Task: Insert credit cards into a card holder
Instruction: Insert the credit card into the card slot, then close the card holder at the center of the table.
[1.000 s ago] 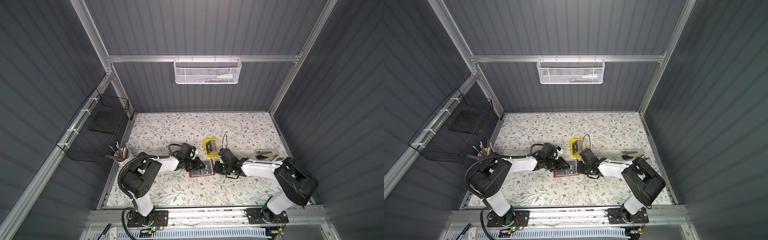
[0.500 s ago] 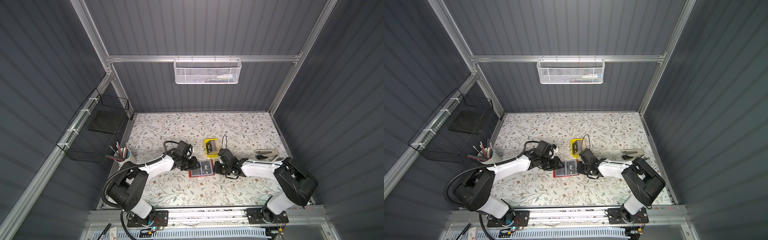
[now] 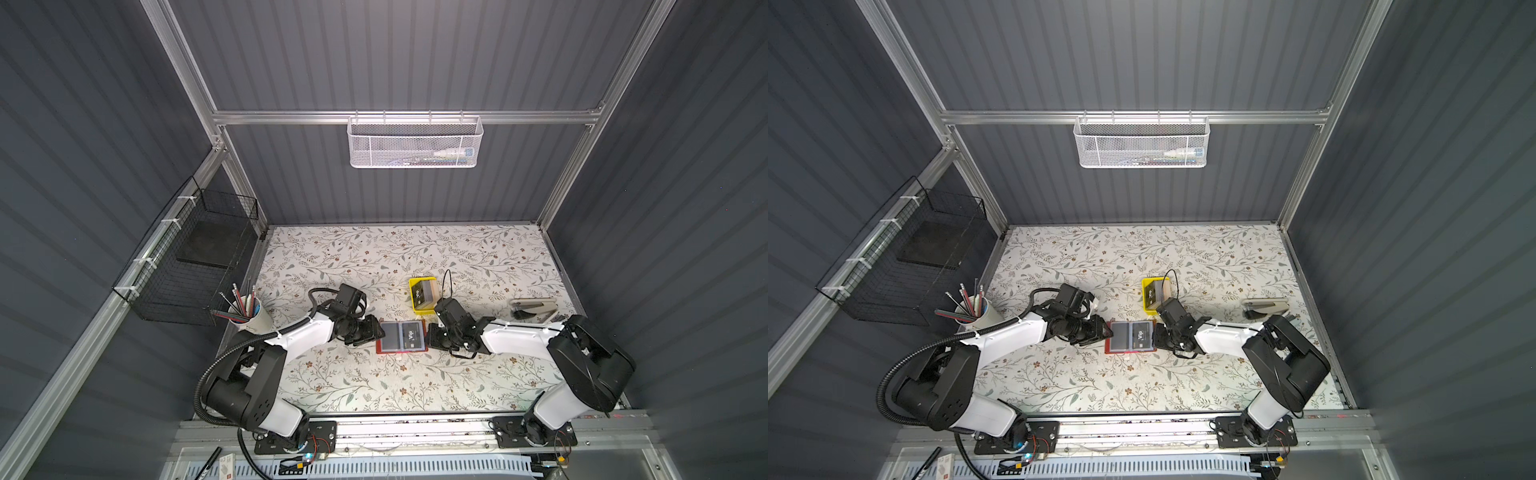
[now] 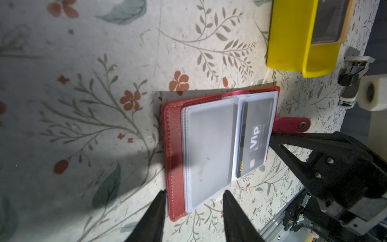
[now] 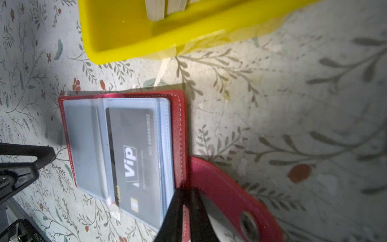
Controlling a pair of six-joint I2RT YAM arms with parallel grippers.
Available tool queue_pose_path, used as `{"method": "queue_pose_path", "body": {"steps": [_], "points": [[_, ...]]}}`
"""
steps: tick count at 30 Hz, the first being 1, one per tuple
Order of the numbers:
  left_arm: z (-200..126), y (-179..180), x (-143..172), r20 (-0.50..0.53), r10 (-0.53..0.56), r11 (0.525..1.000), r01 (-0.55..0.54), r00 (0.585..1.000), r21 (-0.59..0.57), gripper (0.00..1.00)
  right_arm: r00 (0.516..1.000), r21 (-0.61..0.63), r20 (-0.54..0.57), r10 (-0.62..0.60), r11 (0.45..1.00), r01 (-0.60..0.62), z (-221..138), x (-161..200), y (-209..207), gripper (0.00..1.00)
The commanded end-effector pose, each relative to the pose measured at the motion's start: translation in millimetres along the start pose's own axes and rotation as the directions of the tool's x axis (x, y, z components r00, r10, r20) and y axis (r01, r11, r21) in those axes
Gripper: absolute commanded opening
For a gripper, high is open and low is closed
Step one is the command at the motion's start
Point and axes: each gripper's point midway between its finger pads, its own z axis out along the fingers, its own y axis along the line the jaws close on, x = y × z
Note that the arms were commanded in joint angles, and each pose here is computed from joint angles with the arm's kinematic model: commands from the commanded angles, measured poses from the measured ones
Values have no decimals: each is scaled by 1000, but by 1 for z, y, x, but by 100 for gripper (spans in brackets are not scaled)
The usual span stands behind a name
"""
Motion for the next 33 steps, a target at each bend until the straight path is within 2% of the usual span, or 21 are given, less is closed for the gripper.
{"method": "queue_pose_path", "body": {"steps": [1,6,9,16,20,30,33], "points": [[8,5,8,-42,-11,1000,11,999,9,46,1000,21,-12,5,1000,-5,1,2,-1,12],[14,12,12,-58,-28,1000,28,998,-9,46,1000,22,-11,3,1000,-3,1,1,-1,12],[19,9,13,-71,-35,999,37,997,29,46,1000,23,-13,3,1000,-2,1,2,-1,12],[20,-14,12,-73,-27,986,39,997,160,40,1000,36,-15,0,999,1,1,2,-2,12],[8,-21,9,-56,-9,987,18,998,163,40,1000,40,-12,1,999,0,1,1,-2,12],[-1,-66,9,-46,62,963,-47,997,265,43,1000,37,-14,-7,999,7,3,1,2,12],[1,-79,10,-39,82,956,-68,996,285,47,1000,36,-13,-9,999,10,3,1,3,12]]}}
